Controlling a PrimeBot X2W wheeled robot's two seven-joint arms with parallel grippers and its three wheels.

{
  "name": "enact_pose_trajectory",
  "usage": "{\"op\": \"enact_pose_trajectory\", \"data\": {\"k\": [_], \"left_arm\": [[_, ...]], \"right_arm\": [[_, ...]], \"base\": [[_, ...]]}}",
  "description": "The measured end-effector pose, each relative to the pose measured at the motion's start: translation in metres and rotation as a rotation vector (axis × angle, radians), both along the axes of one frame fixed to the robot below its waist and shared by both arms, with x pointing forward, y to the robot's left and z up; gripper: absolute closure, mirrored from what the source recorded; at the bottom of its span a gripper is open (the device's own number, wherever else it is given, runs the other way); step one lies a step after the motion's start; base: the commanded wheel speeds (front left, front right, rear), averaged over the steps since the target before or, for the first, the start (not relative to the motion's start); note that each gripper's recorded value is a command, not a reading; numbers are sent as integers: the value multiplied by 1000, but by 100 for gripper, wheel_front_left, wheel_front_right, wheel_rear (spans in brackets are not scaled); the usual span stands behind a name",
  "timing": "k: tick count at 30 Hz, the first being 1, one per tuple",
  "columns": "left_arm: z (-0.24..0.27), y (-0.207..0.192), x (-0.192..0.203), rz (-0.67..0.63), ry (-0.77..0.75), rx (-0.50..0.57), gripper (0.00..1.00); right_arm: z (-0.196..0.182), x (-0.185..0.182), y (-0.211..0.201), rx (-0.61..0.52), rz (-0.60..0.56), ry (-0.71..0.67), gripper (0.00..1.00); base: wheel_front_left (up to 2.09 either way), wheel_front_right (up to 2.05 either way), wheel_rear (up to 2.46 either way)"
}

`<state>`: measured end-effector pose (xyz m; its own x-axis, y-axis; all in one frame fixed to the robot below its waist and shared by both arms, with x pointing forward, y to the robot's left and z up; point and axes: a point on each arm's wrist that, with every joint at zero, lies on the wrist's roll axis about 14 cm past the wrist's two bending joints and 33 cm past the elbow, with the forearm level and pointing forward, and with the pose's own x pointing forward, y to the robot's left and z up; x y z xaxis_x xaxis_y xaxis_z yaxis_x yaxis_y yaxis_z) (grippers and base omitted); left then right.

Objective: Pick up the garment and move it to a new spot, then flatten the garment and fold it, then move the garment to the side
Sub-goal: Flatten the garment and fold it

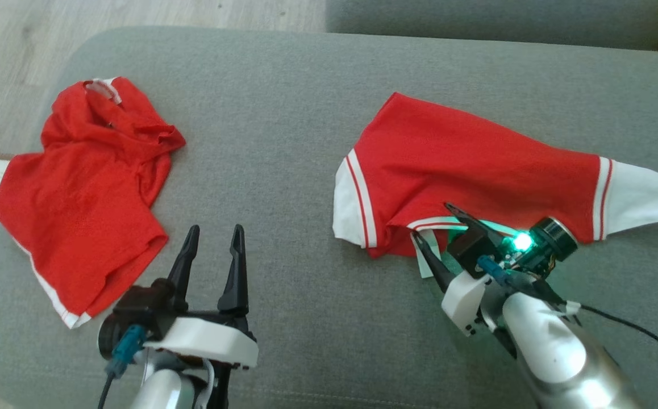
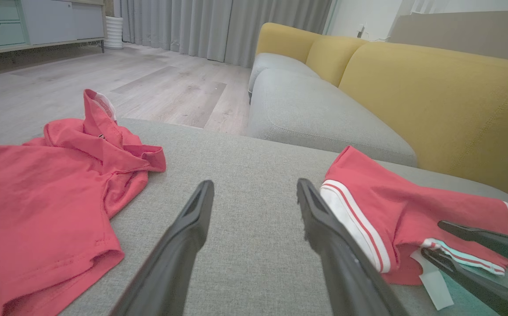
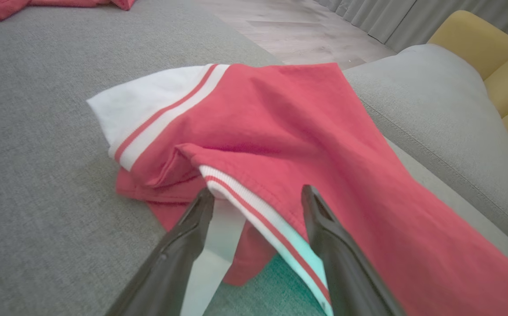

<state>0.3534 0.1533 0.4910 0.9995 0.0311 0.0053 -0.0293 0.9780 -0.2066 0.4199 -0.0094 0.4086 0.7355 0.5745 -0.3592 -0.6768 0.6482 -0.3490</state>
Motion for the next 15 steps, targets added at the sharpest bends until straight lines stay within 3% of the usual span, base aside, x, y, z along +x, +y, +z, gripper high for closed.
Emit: {"op": "enact_pose_trajectory", "data": {"k": [5, 7, 8, 15], "left_arm": [[0, 4, 0, 13, 1, 3, 0], [0, 5, 0, 17, 2, 3, 0], [0, 6, 0, 22, 3, 4, 0], [7, 4, -2, 19, -21, -3, 0]], "right_arm": [[-5, 3, 6, -30, 29, 12, 3], [-11, 1, 8, -40, 36, 34, 60], [-14, -2, 9, -33, 36, 54, 100], [25, 3, 34, 96, 47, 27, 100]], "base": [[0, 0, 0], [0, 0, 0], [0, 0, 0], [0, 0, 0]]}}
